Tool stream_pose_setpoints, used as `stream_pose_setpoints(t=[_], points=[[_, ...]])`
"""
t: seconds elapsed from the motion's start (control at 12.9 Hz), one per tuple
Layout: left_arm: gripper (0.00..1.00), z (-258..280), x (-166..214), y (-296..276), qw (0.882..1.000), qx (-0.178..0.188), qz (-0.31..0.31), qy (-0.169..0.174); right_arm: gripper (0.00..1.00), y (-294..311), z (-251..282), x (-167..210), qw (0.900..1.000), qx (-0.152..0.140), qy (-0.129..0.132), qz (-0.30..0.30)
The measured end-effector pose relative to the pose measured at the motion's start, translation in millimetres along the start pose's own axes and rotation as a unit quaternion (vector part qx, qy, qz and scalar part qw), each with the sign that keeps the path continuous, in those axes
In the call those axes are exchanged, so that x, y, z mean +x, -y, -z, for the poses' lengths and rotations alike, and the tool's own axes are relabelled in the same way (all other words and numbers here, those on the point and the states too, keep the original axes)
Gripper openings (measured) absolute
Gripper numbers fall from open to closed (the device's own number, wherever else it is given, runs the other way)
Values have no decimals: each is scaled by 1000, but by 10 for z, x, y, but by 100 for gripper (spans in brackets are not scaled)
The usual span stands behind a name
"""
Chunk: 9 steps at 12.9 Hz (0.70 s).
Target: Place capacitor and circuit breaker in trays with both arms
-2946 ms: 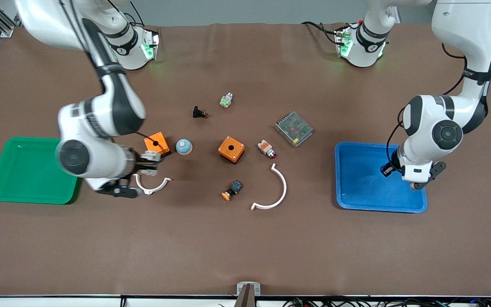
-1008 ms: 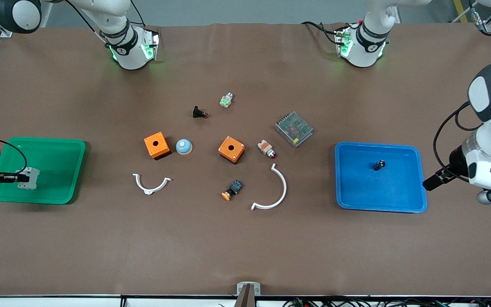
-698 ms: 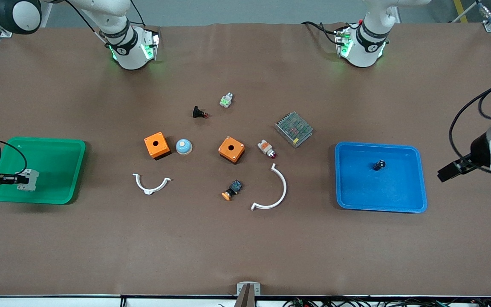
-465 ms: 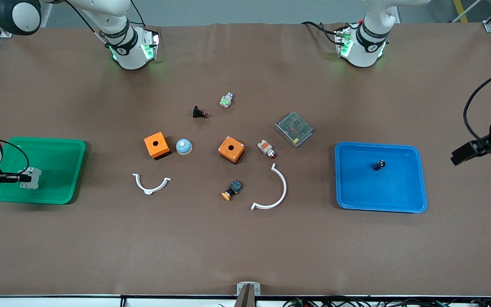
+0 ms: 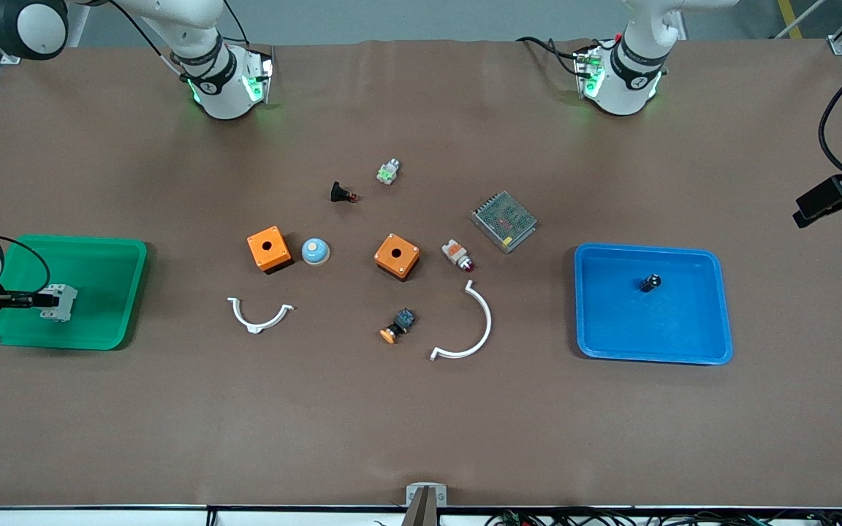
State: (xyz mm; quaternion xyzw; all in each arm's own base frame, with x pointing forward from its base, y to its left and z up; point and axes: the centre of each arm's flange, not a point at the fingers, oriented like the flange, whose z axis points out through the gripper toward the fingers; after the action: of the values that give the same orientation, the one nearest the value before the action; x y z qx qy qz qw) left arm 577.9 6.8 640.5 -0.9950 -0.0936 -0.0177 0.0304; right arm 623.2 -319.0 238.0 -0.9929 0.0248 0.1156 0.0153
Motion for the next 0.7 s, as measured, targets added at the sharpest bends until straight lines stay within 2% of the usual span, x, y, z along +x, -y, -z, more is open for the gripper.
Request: stream_pose_setpoints(t=[0.16, 0.39, 0.7], points=[[100, 4, -35, -9, 1000, 1, -2, 8, 99, 41, 287, -56, 1000, 4, 7, 1], [100, 62, -142, -22, 1000, 1, -21, 17, 98, 381, 1304, -324, 1000, 2, 6, 8], [100, 108, -347, 47, 998, -9, -46, 32, 98, 1254, 2577, -979, 1000, -8, 17, 7]])
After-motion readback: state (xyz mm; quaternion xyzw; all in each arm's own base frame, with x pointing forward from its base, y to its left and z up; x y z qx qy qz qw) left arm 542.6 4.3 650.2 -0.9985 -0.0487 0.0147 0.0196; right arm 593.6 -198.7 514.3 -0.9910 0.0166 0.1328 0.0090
